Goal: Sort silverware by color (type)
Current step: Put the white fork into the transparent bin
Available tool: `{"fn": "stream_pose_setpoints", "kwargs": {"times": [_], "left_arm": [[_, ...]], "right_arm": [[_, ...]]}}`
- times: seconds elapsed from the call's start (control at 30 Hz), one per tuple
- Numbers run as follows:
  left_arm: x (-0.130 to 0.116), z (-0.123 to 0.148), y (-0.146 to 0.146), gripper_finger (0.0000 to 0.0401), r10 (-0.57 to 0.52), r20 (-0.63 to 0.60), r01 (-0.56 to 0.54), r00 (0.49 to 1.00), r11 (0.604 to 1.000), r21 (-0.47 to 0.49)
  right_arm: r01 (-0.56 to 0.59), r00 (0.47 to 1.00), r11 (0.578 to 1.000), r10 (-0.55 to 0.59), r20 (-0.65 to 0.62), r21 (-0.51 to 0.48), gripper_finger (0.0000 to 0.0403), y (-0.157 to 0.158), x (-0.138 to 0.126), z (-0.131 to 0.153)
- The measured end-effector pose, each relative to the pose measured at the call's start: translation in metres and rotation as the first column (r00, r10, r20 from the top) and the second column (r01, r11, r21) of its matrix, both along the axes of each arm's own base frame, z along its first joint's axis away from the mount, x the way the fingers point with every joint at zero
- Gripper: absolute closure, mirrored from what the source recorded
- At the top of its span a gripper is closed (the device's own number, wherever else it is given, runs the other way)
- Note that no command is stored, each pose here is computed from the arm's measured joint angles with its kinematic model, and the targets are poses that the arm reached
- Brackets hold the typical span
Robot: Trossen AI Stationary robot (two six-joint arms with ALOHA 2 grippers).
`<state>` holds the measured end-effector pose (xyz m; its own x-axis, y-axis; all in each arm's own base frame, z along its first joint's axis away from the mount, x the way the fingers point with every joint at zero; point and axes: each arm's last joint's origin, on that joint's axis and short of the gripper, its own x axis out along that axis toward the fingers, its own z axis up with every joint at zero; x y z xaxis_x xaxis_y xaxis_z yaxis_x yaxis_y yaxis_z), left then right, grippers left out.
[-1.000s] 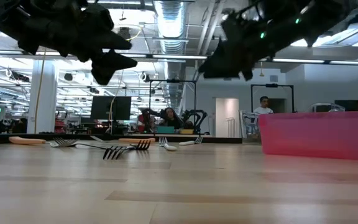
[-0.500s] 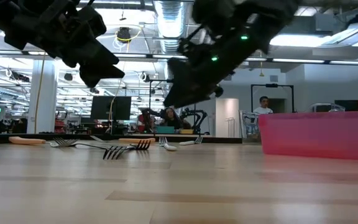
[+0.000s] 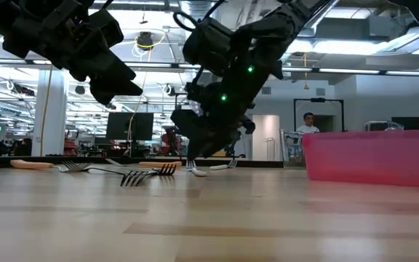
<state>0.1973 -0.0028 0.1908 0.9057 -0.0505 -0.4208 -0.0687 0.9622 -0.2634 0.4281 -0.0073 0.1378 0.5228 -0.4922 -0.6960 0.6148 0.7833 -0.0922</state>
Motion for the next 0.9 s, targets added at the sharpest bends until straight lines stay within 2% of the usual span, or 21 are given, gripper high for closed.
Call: {"fn": "stream_pose_setpoints", "kwargs": {"times": [0.43, 0.63, 0.77, 0.9], "left_arm": [[0.0, 0.0, 0.0, 0.0206, 0.011, -0.003, -0.011, 1.0, 1.0, 0.005], [0.0, 0.0, 0.001, 0.0206, 0.027, -0.003, -0.027, 1.0, 1.0, 0.01], [0.0, 0.0, 0.001, 0.0206, 0.03, -0.001, -0.03, 1.0, 1.0, 0.004], [0.0, 0.0, 0.001, 0.0206, 0.031, 0.0, -0.031, 1.0, 1.0, 0.004]], "right_arm": [[0.043, 0.999, 0.999, -0.043, 0.015, 0.028, 0.0181, -0.011, 0.001, -0.004], [0.039, 0.999, 0.996, -0.04, 0.008, 0.077, 0.0181, -0.009, 0.006, -0.027], [0.068, 0.997, 0.991, -0.07, 0.017, 0.111, 0.0182, -0.007, 0.006, -0.032], [0.087, 0.996, 0.993, -0.087, 0.004, 0.082, 0.0198, -0.001, 0.005, -0.033]]}}
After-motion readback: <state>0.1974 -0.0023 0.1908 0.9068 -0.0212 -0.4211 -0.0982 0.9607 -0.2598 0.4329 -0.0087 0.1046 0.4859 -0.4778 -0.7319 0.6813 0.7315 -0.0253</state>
